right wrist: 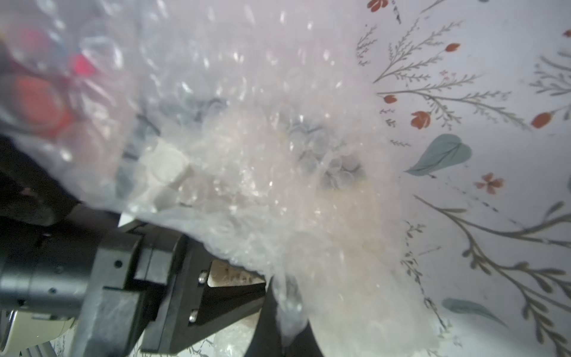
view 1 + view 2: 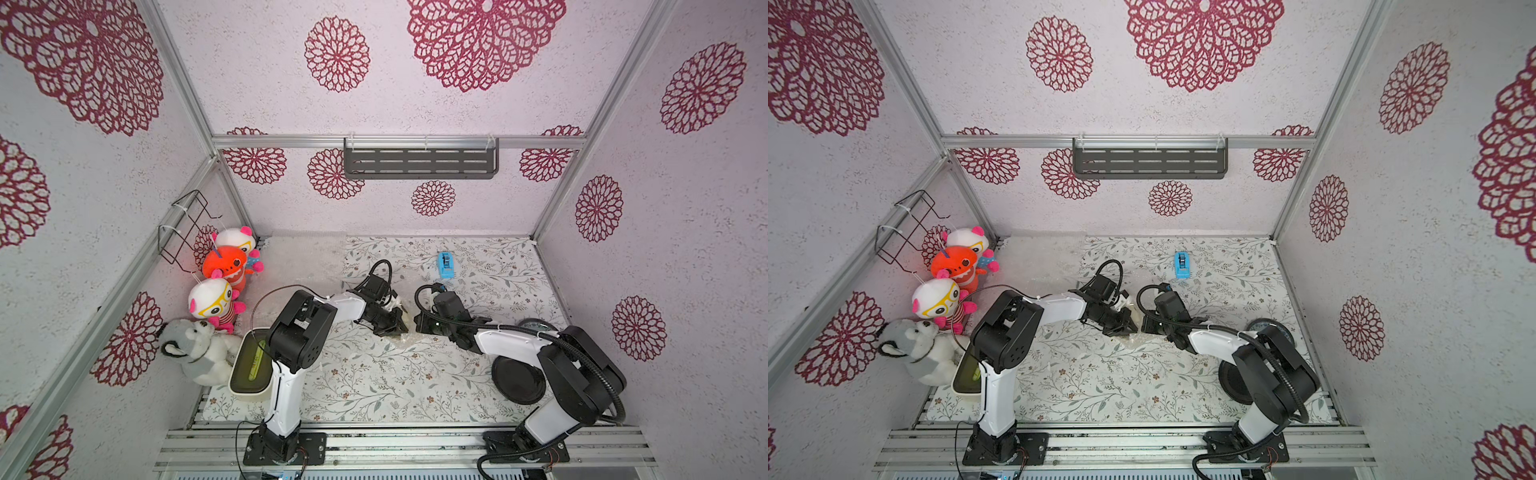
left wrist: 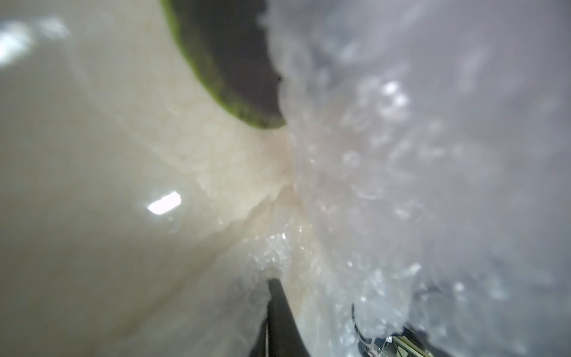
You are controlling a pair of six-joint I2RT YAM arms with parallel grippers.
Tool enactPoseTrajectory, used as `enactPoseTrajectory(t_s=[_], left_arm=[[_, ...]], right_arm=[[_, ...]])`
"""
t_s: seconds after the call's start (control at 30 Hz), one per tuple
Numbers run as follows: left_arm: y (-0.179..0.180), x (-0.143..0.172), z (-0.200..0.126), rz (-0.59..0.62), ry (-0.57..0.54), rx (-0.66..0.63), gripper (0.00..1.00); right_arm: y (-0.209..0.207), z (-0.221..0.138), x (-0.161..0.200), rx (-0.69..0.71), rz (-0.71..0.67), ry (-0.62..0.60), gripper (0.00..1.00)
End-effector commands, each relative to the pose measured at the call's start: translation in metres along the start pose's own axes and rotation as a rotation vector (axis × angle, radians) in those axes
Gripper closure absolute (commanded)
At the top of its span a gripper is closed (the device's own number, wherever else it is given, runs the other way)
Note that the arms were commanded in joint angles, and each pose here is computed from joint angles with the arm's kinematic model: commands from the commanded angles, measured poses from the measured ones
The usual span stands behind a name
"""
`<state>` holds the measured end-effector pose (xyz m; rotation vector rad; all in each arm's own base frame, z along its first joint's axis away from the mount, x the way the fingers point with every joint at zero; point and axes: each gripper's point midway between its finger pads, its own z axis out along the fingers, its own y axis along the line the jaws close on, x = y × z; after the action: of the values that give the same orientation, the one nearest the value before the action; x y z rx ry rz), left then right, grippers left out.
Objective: Wrap dinner plates in bubble wrap
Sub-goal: Wrap the plate in the bubble wrap.
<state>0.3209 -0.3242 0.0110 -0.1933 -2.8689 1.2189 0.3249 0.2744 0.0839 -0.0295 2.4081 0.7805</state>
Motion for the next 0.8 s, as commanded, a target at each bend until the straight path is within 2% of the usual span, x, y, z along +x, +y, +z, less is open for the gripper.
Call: enactPoseTrajectory(t_s=[0.0,0.1,0.2,0.3,0.4,0.5,0.63,0.77], left_arm=[[0.027,0.023,0.01,-0.062,0.05,-0.076,0.92],[0.032,0.014,0.01,-0.087,0.029,-0.065,0.92],[0.031,0.005,0.009,-0.086,0.014,-0.054,0.92],[0.018,-0.002,-0.002,-0.078,-0.01,-0.008,0.83],[0.006,-0.01,-0.029,-0.063,-0.078,0.027,0.73],[-0.01,-0.017,-0.061,-0.037,-0.162,0.098,0.62],[-0.03,-0.017,-0.07,0.027,-0.203,0.133,0.49],[-0.017,-0.022,-0.056,-0.009,-0.229,0.034,0.46]], right_arm=[[0.026,-0.001,-0.009,-0.112,-0.026,-0.015,1.0],[0.057,0.014,-0.006,-0.231,-0.082,0.045,1.0],[0.067,0.031,0.011,-0.249,-0.111,0.112,1.0],[0.04,0.042,0.031,-0.169,-0.04,0.129,1.0],[0.003,0.046,0.055,-0.059,0.005,0.158,1.0],[-0.01,0.049,0.075,-0.048,0.019,0.21,1.0],[0.006,0.049,0.075,-0.143,0.013,0.208,1.0],[0.035,0.043,0.069,-0.293,-0.033,0.198,1.0]])
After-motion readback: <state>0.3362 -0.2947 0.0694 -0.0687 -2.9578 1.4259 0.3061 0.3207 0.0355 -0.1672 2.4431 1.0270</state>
